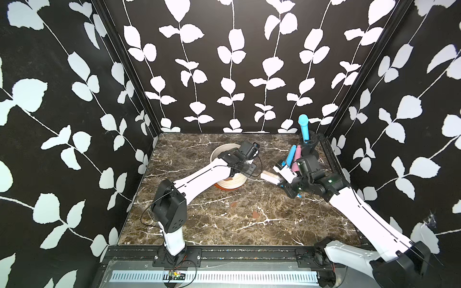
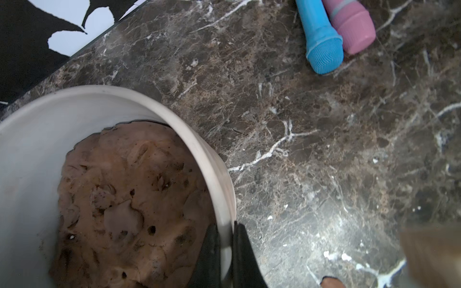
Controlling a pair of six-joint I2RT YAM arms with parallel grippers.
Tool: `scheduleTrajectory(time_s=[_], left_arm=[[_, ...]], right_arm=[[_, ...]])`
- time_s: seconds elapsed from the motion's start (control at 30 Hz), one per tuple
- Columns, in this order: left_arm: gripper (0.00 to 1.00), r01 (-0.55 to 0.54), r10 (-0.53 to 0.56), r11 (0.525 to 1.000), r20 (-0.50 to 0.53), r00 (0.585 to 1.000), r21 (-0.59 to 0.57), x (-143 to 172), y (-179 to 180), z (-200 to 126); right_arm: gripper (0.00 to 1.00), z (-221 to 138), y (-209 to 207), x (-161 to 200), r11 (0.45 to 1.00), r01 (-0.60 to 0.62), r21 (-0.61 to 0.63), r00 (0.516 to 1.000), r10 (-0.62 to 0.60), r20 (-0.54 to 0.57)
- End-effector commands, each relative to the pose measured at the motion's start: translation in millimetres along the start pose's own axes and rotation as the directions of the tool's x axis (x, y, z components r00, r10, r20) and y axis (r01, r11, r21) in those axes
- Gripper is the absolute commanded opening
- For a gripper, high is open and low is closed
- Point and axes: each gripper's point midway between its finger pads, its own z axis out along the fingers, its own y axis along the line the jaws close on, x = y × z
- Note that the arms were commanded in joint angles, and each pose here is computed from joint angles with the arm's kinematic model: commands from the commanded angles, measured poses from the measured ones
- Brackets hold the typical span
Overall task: Scrub the dried mud off the ceramic pot
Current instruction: Rotate the pot on the tray, then brush off the soil from the pot.
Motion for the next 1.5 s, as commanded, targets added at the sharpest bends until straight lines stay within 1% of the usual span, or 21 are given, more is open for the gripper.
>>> scheduleTrajectory(time_s=[0.0, 0.2, 0.27, 0.33, 0.37, 0.4, 0.47, 0.57, 0.6, 0.67, 0.73, 0.77, 0.8, 0.87, 0.9, 1.0, 1.07, 1.17, 1.33, 1.47], left_arm=[[0.00, 0.192, -0.181, 0.980, 0.163, 0.970, -0.051, -50.6, 7.9, 6.3], [0.00, 0.287, -0.274, 0.957, 0.175, 0.946, -0.052, -81.8, 3.0, 29.7], [0.01, 0.300, -0.298, 0.954, 0.152, 0.942, 0.015, -83.0, -9.4, 33.8], [0.20, 0.313, -0.319, 0.947, 0.125, 0.939, 0.067, -83.5, -17.4, 28.0], [0.32, 0.314, -0.323, 0.945, 0.123, 0.938, 0.087, -85.2, -19.6, 21.0], [0.38, 0.316, -0.326, 0.944, 0.125, 0.937, 0.097, -86.3, -18.8, 12.3], [0.45, 0.307, -0.321, 0.945, 0.147, 0.936, 0.111, -88.9, -14.0, -8.0], [0.48, 0.300, -0.311, 0.950, 0.179, 0.934, 0.087, -84.6, 4.7, -37.4], [0.49, 0.311, -0.317, 0.949, 0.187, 0.930, 0.058, -80.6, 15.9, -47.9], [0.52, 0.334, -0.330, 0.942, 0.186, 0.925, 0.012, -67.7, 39.2, -66.2], [0.55, 0.379, -0.368, 0.925, 0.200, 0.908, -0.021, -52.3, 64.8, -85.2], [0.61, 0.402, -0.386, 0.915, 0.219, 0.896, -0.035, -44.4, 78.7, -95.3], [0.71, 0.425, -0.401, 0.903, 0.232, 0.886, -0.062, -33.6, 94.1, -101.8], [0.77, 0.457, -0.412, 0.880, 0.270, 0.870, -0.129, -14.0, 120.7, -121.1], [0.79, 0.461, -0.406, 0.871, 0.280, 0.870, -0.168, -3.4, 131.6, -128.7], [0.78, 0.480, -0.396, 0.834, 0.312, 0.864, -0.270, 23.2, 159.7, -148.6], [0.77, 0.488, -0.386, 0.813, 0.332, 0.861, -0.318, 36.3, 172.4, -157.0], [0.77, 0.491, -0.379, 0.794, 0.340, 0.861, -0.359, 49.5, 183.2, -163.5], [0.77, 0.453, -0.351, 0.811, 0.310, 0.883, -0.371, 54.5, 183.8, -157.6], [0.76, 0.440, -0.346, 0.819, 0.297, 0.890, -0.367, 54.1, 182.2, -150.9]], right_arm=[[0.00, 5.2, 10.1, -10.8, 0.994, 0.105, -0.032, 0.994, -0.103, 0.045], [0.00, 16.5, 34.3, -16.5, 0.982, 0.165, -0.096, 0.986, -0.161, 0.046], [0.00, 21.2, 41.4, -18.1, 0.976, 0.180, -0.120, 0.983, -0.175, 0.051], [0.00, 26.3, 45.8, -23.0, 0.973, 0.188, -0.132, 0.982, -0.181, 0.058], [0.00, 28.8, 48.4, -26.2, 0.972, 0.190, -0.141, 0.981, -0.182, 0.063], [0.00, 31.2, 50.3, -31.5, 0.971, 0.189, -0.147, 0.981, -0.179, 0.074], [0.00, 36.3, 61.2, -41.3, 0.961, 0.203, -0.189, 0.977, -0.186, 0.101], [0.00, 42.9, 82.6, -54.7, 0.937, 0.240, -0.253, 0.970, -0.224, 0.092], [0.00, 44.8, 88.0, -60.8, 0.933, 0.242, -0.265, 0.970, -0.228, 0.086], [0.00, 48.0, 90.6, -77.1, 0.941, 0.209, -0.265, 0.977, -0.191, 0.092], [0.00, 50.6, 84.4, -91.8, 0.959, 0.164, -0.232, 0.984, -0.142, 0.110], [0.00, 52.0, 81.5, -96.6, 0.964, 0.149, -0.219, 0.985, -0.127, 0.114], [0.00, 53.5, 78.6, -100.3, 0.968, 0.141, -0.207, 0.986, -0.119, 0.112], [0.00, 60.7, 71.7, -100.0, 0.976, 0.113, -0.187, 0.992, -0.100, 0.076], [0.00, 60.1, 67.0, -106.7, 0.980, 0.098, -0.172, 0.994, -0.087, 0.070], [0.00, 69.2, 51.1, -104.4, 0.987, 0.005, -0.159, 1.000, -0.006, -0.004], [0.00, 73.9, 43.8, -101.8, 0.989, -0.032, -0.147, 0.999, 0.027, -0.037], [0.00, 74.8, 44.0, -100.9, 0.985, -0.052, -0.165, 0.998, 0.046, -0.040], [0.00, 79.9, 33.2, -88.0, 0.969, -0.154, -0.192, 0.988, 0.144, -0.064], [0.00, 76.2, 29.6, -75.5, 0.951, -0.209, -0.227, 0.977, 0.196, -0.079]])
